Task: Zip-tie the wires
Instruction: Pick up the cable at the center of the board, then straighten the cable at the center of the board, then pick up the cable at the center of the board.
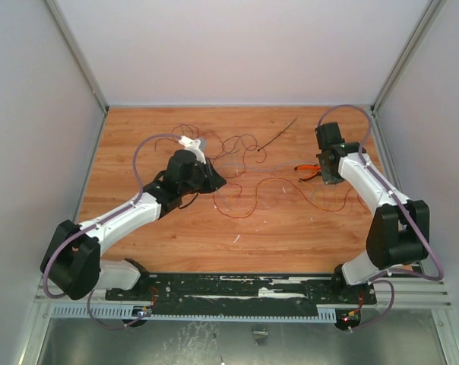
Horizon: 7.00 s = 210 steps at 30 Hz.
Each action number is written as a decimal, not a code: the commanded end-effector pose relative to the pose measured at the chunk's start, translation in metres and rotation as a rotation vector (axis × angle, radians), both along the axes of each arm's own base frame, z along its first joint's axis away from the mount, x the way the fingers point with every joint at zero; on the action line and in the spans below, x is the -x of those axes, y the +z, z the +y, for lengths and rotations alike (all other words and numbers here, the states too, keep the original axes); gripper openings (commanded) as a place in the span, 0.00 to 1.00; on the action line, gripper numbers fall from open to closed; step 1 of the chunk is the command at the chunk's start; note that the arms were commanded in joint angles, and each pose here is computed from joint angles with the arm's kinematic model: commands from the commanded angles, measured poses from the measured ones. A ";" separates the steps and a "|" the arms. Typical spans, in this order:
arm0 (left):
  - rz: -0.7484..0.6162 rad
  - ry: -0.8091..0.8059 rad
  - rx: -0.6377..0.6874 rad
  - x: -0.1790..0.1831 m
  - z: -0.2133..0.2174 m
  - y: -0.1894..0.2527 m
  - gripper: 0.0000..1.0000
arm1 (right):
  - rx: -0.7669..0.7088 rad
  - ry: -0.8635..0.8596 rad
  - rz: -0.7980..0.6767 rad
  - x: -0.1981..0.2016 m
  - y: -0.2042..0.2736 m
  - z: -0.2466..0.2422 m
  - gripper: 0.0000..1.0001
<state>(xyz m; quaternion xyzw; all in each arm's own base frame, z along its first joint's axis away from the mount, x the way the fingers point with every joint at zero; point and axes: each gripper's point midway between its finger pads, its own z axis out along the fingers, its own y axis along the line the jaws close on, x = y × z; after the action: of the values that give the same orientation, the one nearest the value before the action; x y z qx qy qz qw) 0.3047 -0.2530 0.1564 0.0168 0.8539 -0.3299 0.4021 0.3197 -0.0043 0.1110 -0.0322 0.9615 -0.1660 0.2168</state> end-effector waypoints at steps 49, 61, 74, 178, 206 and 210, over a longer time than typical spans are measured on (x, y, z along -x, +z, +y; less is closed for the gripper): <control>0.180 0.099 -0.222 -0.015 0.018 -0.126 0.21 | 0.174 0.062 0.340 -0.006 -0.065 -0.022 0.46; 0.132 0.100 -0.203 -0.018 0.018 -0.096 0.41 | 0.110 0.071 0.245 -0.014 -0.034 -0.012 0.58; 0.023 0.088 -0.063 -0.021 0.020 -0.021 0.61 | -0.144 0.168 -0.009 -0.037 0.039 0.035 0.64; -0.683 -0.229 0.644 -0.056 0.071 0.362 0.79 | -1.049 1.190 -1.025 -0.049 0.427 0.331 0.00; -0.776 -0.323 0.586 -0.053 0.047 0.419 0.00 | -0.804 0.991 -1.002 -0.083 0.325 0.306 0.48; -0.791 -0.325 0.581 -0.055 0.047 0.435 0.00 | -0.694 0.884 -0.987 -0.091 0.264 0.278 0.73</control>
<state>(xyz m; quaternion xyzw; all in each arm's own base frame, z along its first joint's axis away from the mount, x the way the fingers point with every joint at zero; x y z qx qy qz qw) 0.3531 -0.2080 0.5828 0.1607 0.4888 -0.5912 0.6210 0.3975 0.3038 0.3958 -0.2954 0.6432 0.3313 0.6239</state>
